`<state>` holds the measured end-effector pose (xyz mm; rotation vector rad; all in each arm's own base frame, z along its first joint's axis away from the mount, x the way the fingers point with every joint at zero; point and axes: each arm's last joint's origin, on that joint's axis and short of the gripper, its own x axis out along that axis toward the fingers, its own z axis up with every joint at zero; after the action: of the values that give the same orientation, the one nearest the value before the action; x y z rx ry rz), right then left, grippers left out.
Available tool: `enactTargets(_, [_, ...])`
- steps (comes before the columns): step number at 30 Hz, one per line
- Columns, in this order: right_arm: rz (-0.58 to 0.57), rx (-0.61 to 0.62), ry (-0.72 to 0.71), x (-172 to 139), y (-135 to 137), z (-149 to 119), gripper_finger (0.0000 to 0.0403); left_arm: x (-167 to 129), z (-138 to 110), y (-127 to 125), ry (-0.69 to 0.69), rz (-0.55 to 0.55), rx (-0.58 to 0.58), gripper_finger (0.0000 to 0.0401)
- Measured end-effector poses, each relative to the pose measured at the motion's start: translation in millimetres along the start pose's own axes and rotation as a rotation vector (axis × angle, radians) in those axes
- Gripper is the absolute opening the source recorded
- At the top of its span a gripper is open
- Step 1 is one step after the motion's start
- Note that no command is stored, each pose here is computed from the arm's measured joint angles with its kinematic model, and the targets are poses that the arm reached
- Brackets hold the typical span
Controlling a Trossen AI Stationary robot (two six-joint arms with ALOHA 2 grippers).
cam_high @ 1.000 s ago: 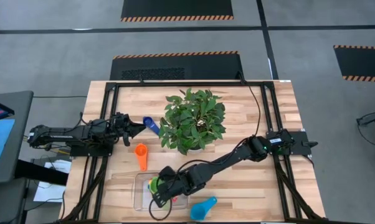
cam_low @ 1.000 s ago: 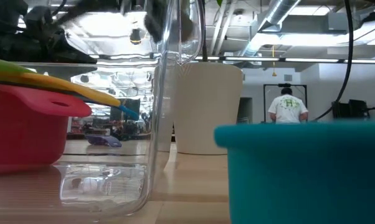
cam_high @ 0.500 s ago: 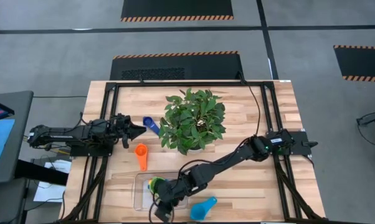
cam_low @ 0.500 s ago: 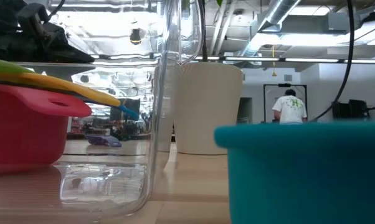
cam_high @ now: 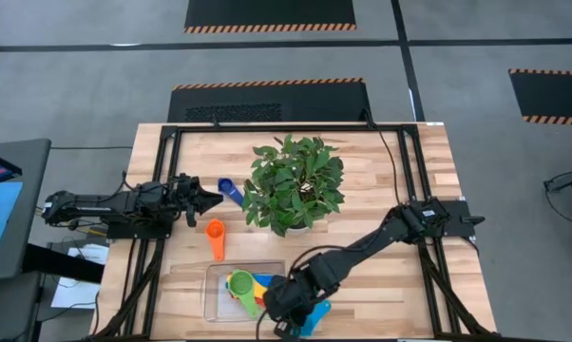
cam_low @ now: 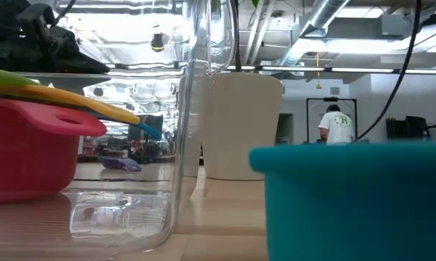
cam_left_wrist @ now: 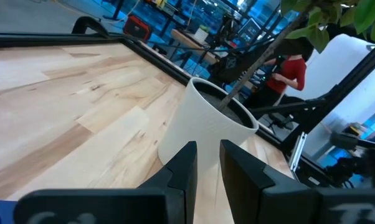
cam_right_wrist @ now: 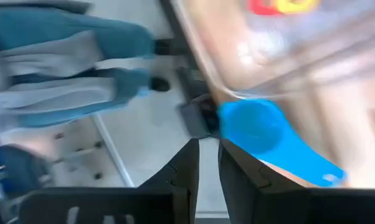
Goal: Nest measuring cups in basket
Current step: Stack the light blue measuring cup on the green measuring cup
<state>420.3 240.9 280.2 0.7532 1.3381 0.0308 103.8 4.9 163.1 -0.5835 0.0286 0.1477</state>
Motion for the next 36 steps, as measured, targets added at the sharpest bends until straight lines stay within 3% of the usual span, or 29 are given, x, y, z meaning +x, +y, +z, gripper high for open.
enactTargets(4, [-0.079,-0.034,-0.009,2.6,-1.9,-8.5,0.0079,0.0,-0.5,0.3,0.005,0.003,0.001,0.0059])
enactTargets(11, [-0.354,-0.133,-0.082,3.2,-14.3,-23.0,0.0079,0.0,-0.7,0.5,0.007,0.005,-0.024,0.0059])
enactTargets(21, [-0.507,-0.348,-0.214,30.1,-11.0,-49.2,0.0079,0.0,-0.8,0.5,0.008,0.005,-0.096,0.0059])
enactTargets(29, [-0.458,-0.483,-0.16,70.2,-10.3,-83.3,0.0079,0.0,-0.8,0.6,0.008,0.006,-0.108,0.0059])
enactTargets(36, [-0.45,-0.479,-0.17,84.2,-19.0,-80.8,0.0079,0.0,-0.8,0.5,0.008,0.007,-0.117,0.0059])
